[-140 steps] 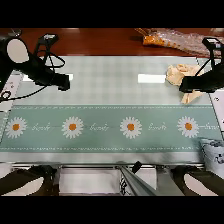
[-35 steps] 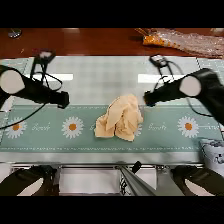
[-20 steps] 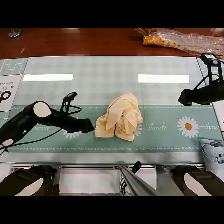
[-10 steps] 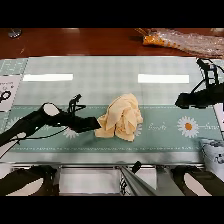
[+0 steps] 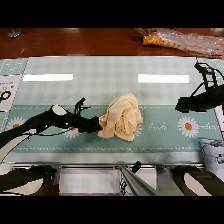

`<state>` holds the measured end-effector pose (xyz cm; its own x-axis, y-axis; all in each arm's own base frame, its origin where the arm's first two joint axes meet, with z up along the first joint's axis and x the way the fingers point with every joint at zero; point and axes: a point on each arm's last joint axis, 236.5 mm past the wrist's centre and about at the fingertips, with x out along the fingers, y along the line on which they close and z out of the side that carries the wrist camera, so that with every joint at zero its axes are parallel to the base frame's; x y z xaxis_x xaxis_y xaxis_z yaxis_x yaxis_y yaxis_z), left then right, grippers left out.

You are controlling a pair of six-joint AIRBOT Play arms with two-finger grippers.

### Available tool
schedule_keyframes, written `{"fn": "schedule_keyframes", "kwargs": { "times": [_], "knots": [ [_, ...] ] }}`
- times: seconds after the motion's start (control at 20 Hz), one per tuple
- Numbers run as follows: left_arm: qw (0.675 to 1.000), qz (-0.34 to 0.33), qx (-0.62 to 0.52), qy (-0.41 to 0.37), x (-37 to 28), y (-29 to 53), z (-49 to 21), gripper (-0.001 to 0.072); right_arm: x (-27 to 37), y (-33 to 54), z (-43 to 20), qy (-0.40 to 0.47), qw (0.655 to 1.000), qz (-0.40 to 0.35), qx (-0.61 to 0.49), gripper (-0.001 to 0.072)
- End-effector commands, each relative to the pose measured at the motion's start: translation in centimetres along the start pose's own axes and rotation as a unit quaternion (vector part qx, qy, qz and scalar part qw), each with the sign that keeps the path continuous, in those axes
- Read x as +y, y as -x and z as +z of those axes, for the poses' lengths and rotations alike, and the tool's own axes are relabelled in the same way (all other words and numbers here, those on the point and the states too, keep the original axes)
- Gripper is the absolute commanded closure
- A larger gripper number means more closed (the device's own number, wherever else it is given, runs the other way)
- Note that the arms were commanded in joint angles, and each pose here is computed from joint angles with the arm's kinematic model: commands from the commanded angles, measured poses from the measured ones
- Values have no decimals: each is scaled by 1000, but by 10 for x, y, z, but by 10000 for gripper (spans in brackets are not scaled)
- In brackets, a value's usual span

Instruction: Fold the shirts.

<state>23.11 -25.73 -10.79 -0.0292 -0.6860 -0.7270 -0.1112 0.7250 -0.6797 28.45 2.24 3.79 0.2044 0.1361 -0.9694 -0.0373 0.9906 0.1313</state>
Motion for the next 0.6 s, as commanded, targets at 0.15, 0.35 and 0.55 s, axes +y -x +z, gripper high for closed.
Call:
{"fn": "schedule_keyframes", "kwargs": {
  "times": [0.15,0.35,0.55],
  "knots": [
    [998,-24,-35,-41,-25,19,8,689,74,-44,-21,-47,983,175,14,217],
    [996,-37,-55,-61,-40,33,10,689,85,-87,-75,-66,973,208,71,218],
    [996,-40,-49,-63,-43,35,6,689,114,-109,-95,-37,972,222,72,282]
  ]
}}
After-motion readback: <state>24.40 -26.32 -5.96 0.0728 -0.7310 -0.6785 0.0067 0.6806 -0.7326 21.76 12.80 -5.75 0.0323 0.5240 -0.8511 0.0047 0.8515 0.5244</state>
